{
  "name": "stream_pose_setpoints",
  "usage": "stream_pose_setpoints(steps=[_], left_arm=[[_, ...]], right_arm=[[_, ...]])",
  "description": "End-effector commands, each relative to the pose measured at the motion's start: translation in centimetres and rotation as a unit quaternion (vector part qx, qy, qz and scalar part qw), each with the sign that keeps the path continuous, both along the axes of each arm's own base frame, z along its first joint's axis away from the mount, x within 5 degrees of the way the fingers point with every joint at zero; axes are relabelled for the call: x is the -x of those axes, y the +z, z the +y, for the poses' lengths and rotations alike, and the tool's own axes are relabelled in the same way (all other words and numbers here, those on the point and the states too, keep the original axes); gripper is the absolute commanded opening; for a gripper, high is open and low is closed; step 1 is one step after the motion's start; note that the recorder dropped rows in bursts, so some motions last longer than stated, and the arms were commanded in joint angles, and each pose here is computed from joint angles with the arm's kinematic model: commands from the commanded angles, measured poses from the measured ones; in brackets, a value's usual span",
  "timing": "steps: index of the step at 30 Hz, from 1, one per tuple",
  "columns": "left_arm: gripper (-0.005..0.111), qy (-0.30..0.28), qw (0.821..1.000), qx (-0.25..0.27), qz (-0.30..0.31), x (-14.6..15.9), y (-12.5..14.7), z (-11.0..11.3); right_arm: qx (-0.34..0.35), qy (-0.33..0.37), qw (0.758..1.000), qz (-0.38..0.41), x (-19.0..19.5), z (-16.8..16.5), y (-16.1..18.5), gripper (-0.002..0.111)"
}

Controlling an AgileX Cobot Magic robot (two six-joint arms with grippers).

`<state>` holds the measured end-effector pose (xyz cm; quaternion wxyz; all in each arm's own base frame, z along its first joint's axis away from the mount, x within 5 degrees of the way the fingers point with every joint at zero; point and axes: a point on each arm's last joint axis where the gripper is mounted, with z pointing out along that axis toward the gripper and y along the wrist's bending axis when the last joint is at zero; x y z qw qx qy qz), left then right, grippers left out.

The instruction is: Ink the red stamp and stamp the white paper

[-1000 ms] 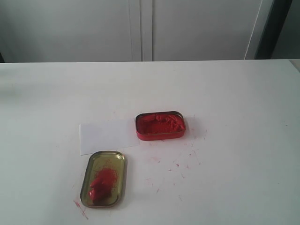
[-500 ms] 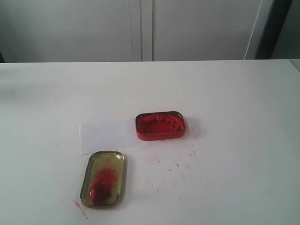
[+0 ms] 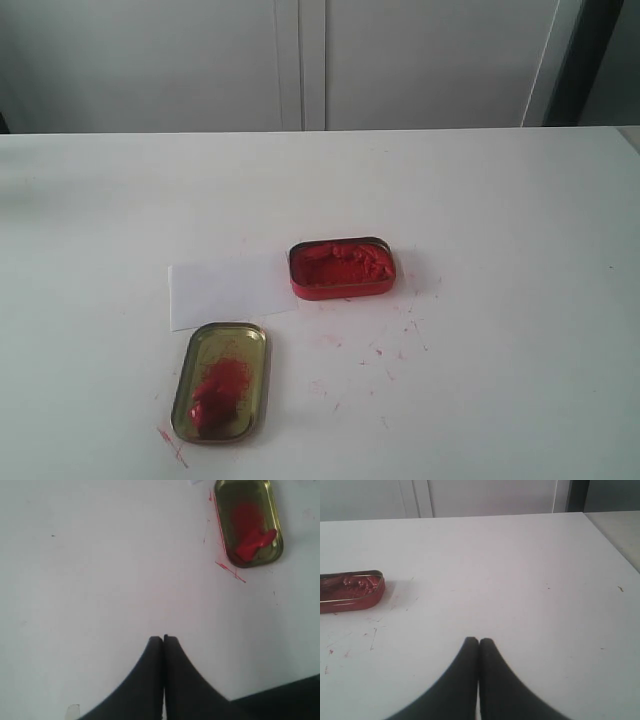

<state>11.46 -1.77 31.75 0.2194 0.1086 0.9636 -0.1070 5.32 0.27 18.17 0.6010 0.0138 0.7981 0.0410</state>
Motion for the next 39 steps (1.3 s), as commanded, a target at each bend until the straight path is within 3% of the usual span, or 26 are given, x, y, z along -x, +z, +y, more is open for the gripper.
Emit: stream_pose_setpoints(steps=[1, 7, 17, 28, 31, 39], left_arm=[[0.0, -0.039, 0.998, 0.008, 0.042, -0.9, -0.2, -0.7], [0.0, -0.083, 0.993, 0.005, 0.081, -2.2, -1.1, -1.8], [0.0, -0.128, 0.987, 0.0, 0.093, -4.3, -2.6, -3.7], [0.0, -0.212, 0.971, -0.027, 0.107, -7.8, -4.0, -9.4], [0.0, -0.222, 0.967, -0.059, 0.108, -8.6, -4.5, -11.5], [0.0, -0.236, 0.961, -0.123, 0.081, -8.4, -5.4, -14.4]], right_arm=[[-0.001, 0.0, 1.0, -0.008, 0.0, 0.0, 0.0, 0.0], [-0.01, -0.003, 1.0, -0.007, 0.0, 0.0, 0.0, 0.0], [-0.012, -0.003, 1.0, -0.007, 0.0, 0.0, 0.0, 0.0], [-0.012, -0.003, 1.0, -0.007, 0.0, 0.0, 0.0, 0.0], [-0.012, -0.003, 1.0, -0.007, 0.0, 0.0, 0.0, 0.0], [-0.012, -0.003, 1.0, -0.007, 0.0, 0.0, 0.0, 0.0]])
